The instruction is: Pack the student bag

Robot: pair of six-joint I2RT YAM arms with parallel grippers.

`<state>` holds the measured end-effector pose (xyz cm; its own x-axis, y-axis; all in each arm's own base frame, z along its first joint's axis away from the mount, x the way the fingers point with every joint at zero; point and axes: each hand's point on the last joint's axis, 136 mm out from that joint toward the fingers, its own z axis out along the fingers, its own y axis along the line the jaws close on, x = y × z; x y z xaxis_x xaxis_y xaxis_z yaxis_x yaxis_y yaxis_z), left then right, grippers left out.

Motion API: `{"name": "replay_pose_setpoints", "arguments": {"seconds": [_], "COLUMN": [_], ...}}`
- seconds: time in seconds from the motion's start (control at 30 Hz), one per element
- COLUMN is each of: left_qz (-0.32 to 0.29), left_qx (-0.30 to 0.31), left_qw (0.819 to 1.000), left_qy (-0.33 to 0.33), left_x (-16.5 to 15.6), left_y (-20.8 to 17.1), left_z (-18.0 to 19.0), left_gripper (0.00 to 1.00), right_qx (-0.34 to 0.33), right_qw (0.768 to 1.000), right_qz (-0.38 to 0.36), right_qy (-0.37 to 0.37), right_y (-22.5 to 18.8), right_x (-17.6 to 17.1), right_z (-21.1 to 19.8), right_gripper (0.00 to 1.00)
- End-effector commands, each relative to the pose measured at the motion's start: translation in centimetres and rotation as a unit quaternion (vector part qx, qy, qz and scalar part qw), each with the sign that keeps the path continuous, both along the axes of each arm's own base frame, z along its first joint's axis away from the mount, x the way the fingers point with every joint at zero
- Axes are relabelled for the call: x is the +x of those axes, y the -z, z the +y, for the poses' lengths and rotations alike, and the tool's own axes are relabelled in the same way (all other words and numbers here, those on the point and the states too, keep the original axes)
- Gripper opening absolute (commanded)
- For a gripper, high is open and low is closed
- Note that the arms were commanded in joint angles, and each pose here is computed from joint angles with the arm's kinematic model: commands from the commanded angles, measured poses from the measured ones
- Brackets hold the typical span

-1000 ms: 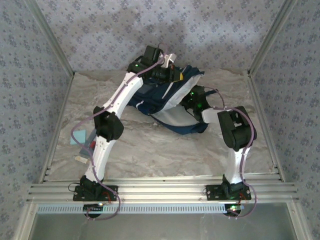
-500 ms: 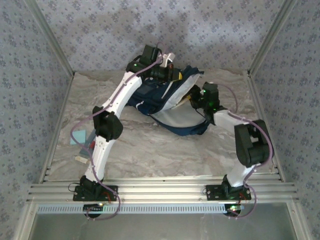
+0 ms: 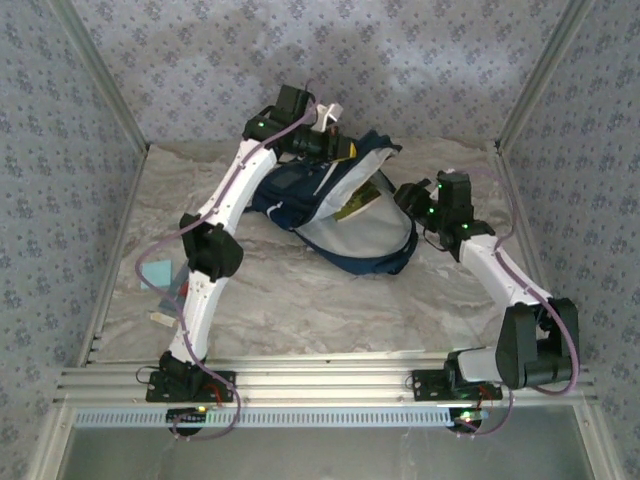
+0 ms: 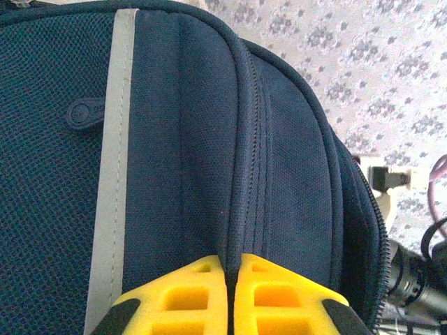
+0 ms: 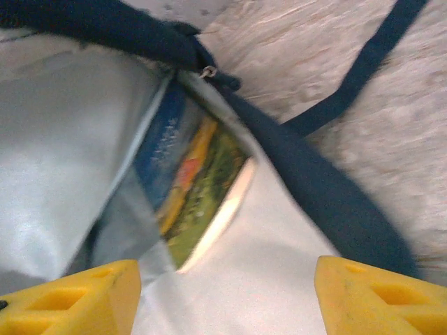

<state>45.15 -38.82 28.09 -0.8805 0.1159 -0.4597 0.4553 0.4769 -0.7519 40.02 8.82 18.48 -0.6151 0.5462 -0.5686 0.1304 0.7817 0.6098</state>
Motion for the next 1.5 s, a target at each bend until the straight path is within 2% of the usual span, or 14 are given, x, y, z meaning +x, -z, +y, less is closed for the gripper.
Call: {"name": "replay_pose_setpoints", "arguments": {"seconds": [0.0, 0.07, 0.2, 0.23, 0.27, 0.37, 0.47, 0.6, 0.73, 0.9, 1.1, 1.2, 1.37, 1.47], "left_qz": [-0.035, -0.029, -0.025, -0.027, -0.029, -0.022, 0.010, 0.062, 0.112, 0.130, 0.133, 0.133, 0.135, 0.134], "left_qx": [-0.018, -0.005, 0.000, 0.004, 0.010, 0.026, 0.049, 0.083, 0.069, 0.071, 0.047, 0.049, 0.062, 0.070], "left_qw": [0.998, 0.998, 0.999, 0.999, 0.999, 0.998, 0.989, 0.957, 0.931, 0.917, 0.919, 0.919, 0.918, 0.919], "left_qy": [0.052, 0.053, 0.037, 0.027, 0.013, -0.049, -0.138, -0.272, -0.341, -0.369, -0.369, -0.368, -0.368, -0.364], "left_x": [-3.5, -4.1, -4.7, -4.7, -4.6, -3.8, -2.8, -1.8, -1.7, -0.9, 0.1, 0.3, 0.9, 1.8], "left_y": [-3.2, -2.2, -1.8, -1.7, -1.6, -0.6, 2.3, 7.7, 12.5, 15.6, 16.9, 17.5, 18.9, 19.5], "left_z": [-0.7, -0.8, 0.0, 0.5, 1.1, 4.0, 8.1, 14.9, 18.1, 18.6, 17.2, 17.0, 17.1, 17.1], "left_gripper": [0.09, 0.23, 0.74, 0.78, 0.88, 0.89, 0.89, 0.89, 0.89, 0.89, 0.88, 0.87, 0.86, 0.86], "right_qx": [-0.081, -0.082, -0.085, -0.087, -0.086, -0.079, -0.074, -0.108, -0.128, -0.100, -0.039, -0.017, -0.010, 0.004], "right_qw": [0.995, 0.993, 0.990, 0.989, 0.989, 0.989, 0.989, 0.986, 0.987, 0.993, 0.995, 0.993, 0.991, 0.987], "right_qz": [0.047, 0.065, 0.087, 0.091, 0.097, 0.100, 0.107, 0.122, 0.093, 0.054, 0.048, 0.057, 0.105, 0.121], "right_qy": [-0.034, -0.059, -0.078, -0.077, -0.075, -0.068, -0.067, -0.032, 0.003, -0.028, -0.083, -0.098, -0.085, -0.104], "right_y": [3.3, 4.8, 6.9, 7.2, 7.5, 7.9, 8.4, 8.2, 6.5, 4.2, 5.7, 7.2, 10.5, 11.6], "right_x": [-0.7, -0.6, -0.6, -0.5, -0.5, -0.5, -0.9, -1.9, -2.4, 0.1, 4.3, 5.3, 4.8, 3.6], "right_z": [-1.5, -1.1, -0.8, -1.1, -1.4, -2.0, -2.2, -4.0, -5.7, -4.7, -1.8, -0.5, -0.5, 0.9], "right_gripper": [0.68, 0.67, 0.66, 0.66, 0.66, 0.65, 0.64, 0.62, 0.65, 0.70, 0.70, 0.63, 0.42, 0.30]}}
